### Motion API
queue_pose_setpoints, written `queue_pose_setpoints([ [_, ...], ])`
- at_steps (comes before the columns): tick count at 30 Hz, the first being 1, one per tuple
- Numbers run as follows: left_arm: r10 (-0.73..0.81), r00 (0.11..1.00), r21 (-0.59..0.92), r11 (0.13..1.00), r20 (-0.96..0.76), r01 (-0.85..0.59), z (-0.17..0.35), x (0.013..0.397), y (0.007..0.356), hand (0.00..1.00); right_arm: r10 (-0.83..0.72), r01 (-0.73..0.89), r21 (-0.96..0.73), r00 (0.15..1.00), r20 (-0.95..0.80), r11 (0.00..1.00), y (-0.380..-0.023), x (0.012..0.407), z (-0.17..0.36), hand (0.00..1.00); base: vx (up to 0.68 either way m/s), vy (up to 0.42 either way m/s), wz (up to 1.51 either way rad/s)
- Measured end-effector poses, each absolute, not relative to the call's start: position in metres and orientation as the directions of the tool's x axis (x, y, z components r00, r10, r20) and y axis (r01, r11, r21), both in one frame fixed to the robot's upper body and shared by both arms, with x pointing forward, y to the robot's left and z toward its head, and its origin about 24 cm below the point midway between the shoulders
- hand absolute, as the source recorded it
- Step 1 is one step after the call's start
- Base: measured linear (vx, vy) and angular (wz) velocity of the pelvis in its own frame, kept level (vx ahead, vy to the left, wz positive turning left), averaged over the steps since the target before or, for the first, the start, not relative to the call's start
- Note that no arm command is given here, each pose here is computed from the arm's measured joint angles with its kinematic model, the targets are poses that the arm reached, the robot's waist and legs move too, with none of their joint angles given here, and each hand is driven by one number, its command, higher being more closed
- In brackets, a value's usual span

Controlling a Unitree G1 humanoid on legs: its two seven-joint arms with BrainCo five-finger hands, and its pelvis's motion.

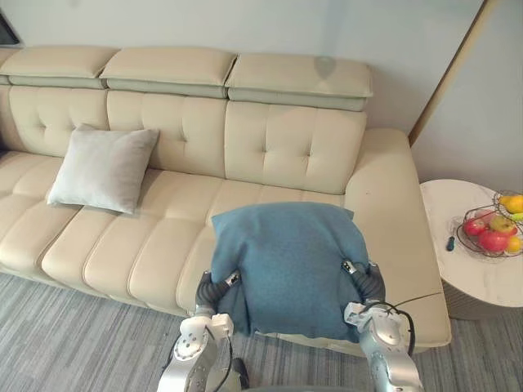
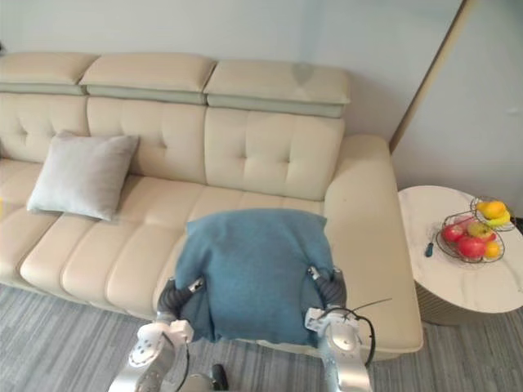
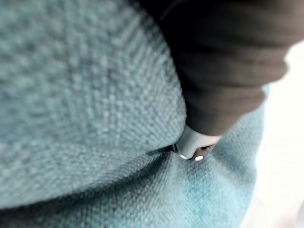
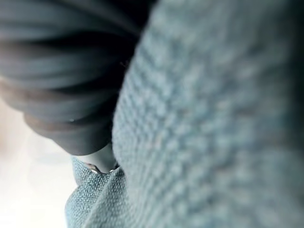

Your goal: Pick up cushions and gather them together orderly.

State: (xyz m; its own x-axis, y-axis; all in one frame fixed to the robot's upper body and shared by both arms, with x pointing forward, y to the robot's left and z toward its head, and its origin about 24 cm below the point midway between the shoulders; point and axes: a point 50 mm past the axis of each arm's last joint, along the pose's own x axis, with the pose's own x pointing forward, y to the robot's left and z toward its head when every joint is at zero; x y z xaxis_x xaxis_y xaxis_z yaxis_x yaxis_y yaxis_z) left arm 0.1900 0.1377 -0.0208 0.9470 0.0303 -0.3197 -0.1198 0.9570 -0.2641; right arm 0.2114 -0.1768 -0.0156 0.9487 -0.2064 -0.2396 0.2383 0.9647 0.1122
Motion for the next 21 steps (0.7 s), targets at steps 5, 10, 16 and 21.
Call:
queue_pose_setpoints([
  [5,0.023,0.946,-0.265,0.958,-0.324,-0.114,-0.021,0.190,0.136,1.00,-0.207,0.241,0.116,0.947,-0.247,0.964,-0.177,0.209,-0.017,1.00,0.09,0.146,-0.03],
  [10,0.008,0.949,-0.269,0.958,-0.315,-0.097,-0.016,0.189,0.134,1.00,-0.221,0.260,0.123,0.939,-0.265,0.958,-0.180,0.198,-0.020,1.00,0.19,-0.015,0.49],
  [16,-0.010,0.963,-0.308,0.948,-0.269,-0.076,-0.005,0.185,0.129,1.00,-0.236,0.260,0.133,0.956,-0.176,0.956,-0.184,0.188,0.005,1.00,0.15,-0.044,0.18],
  [21,-0.003,0.964,-0.344,0.934,-0.265,-0.092,-0.003,0.185,0.123,1.00,-0.248,0.268,0.130,0.957,-0.152,0.955,-0.185,0.190,0.009,1.00,0.07,0.114,-0.30],
])
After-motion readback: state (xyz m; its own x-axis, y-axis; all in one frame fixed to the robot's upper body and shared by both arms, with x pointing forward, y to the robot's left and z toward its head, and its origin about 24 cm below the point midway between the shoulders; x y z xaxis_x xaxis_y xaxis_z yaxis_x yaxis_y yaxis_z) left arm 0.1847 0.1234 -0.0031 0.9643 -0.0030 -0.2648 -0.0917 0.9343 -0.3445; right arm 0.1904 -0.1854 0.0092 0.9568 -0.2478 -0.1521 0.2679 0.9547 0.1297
